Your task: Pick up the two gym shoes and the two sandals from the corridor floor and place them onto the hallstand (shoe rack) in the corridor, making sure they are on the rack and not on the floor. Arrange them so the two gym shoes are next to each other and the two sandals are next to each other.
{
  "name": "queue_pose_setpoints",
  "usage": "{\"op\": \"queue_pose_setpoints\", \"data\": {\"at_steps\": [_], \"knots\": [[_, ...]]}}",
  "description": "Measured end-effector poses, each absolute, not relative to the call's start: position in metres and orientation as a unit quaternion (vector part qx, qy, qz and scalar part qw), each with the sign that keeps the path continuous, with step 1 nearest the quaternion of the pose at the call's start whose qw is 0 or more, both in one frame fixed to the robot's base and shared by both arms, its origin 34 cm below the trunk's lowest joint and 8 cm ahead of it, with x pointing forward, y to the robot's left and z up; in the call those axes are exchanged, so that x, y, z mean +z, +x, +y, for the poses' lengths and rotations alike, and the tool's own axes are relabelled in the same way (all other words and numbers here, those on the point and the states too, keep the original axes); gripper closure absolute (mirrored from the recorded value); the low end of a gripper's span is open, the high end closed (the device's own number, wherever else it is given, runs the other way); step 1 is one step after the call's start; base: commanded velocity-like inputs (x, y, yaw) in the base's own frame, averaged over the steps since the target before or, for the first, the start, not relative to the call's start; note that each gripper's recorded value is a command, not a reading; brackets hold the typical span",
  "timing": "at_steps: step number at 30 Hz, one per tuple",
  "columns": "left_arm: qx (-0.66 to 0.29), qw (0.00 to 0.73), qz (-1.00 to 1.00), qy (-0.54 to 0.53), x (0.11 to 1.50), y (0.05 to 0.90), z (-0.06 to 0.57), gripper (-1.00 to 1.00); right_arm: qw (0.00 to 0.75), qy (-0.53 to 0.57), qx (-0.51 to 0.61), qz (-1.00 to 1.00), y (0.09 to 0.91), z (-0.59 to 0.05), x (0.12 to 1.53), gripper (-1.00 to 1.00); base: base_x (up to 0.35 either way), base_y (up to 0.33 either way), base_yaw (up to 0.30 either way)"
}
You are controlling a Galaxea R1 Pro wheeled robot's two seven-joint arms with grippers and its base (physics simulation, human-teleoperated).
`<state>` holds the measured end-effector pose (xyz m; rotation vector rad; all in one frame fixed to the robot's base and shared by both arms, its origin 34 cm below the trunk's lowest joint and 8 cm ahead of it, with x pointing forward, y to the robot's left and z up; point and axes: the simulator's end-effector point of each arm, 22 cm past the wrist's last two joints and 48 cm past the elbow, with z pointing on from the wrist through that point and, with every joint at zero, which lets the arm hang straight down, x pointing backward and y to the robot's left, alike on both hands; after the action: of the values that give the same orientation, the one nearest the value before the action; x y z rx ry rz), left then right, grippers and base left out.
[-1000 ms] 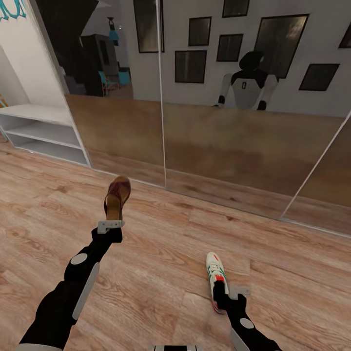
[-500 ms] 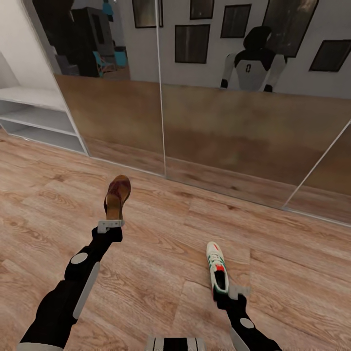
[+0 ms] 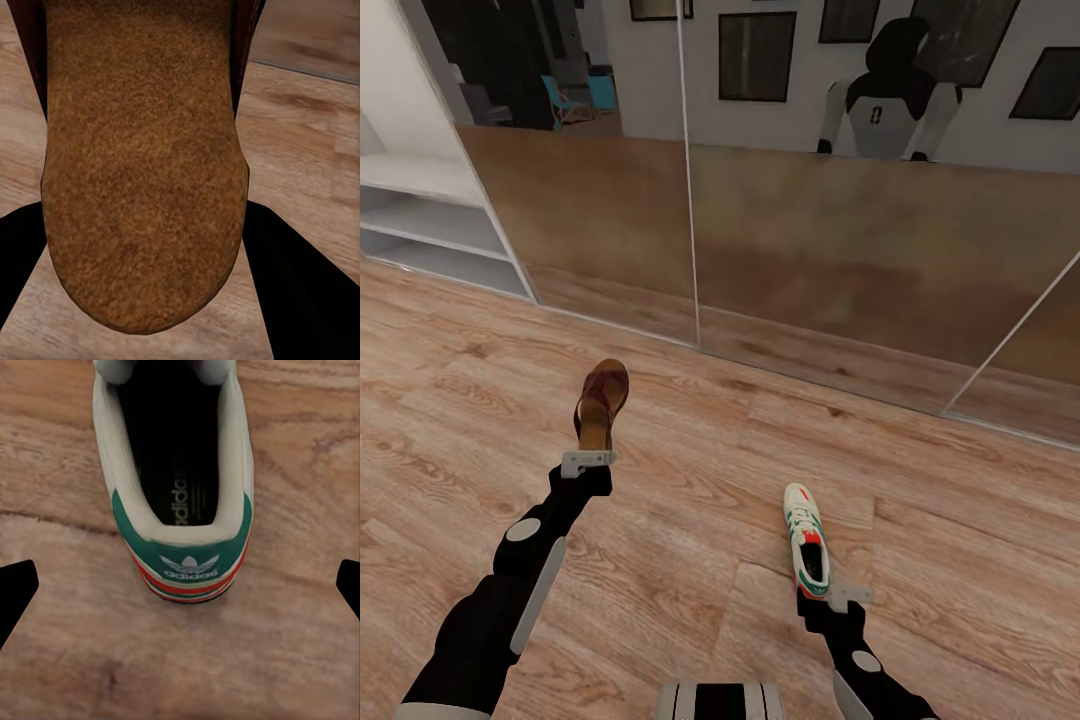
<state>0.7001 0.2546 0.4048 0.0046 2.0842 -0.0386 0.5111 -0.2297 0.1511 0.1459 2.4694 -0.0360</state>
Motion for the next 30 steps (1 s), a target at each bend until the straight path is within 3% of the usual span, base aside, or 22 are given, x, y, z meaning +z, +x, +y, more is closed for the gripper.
{"op": "queue_pose_setpoints", "data": {"at_steps": [30], "knots": [[-0.03, 0.492, 0.87, 0.023, 0.388, 0.696, 0.231, 1.0, 0.335, 0.054, -0.012, 0.941, 0.519, -0.229, 0.15, -1.0, 0.0, 0.0, 0.0]]}}
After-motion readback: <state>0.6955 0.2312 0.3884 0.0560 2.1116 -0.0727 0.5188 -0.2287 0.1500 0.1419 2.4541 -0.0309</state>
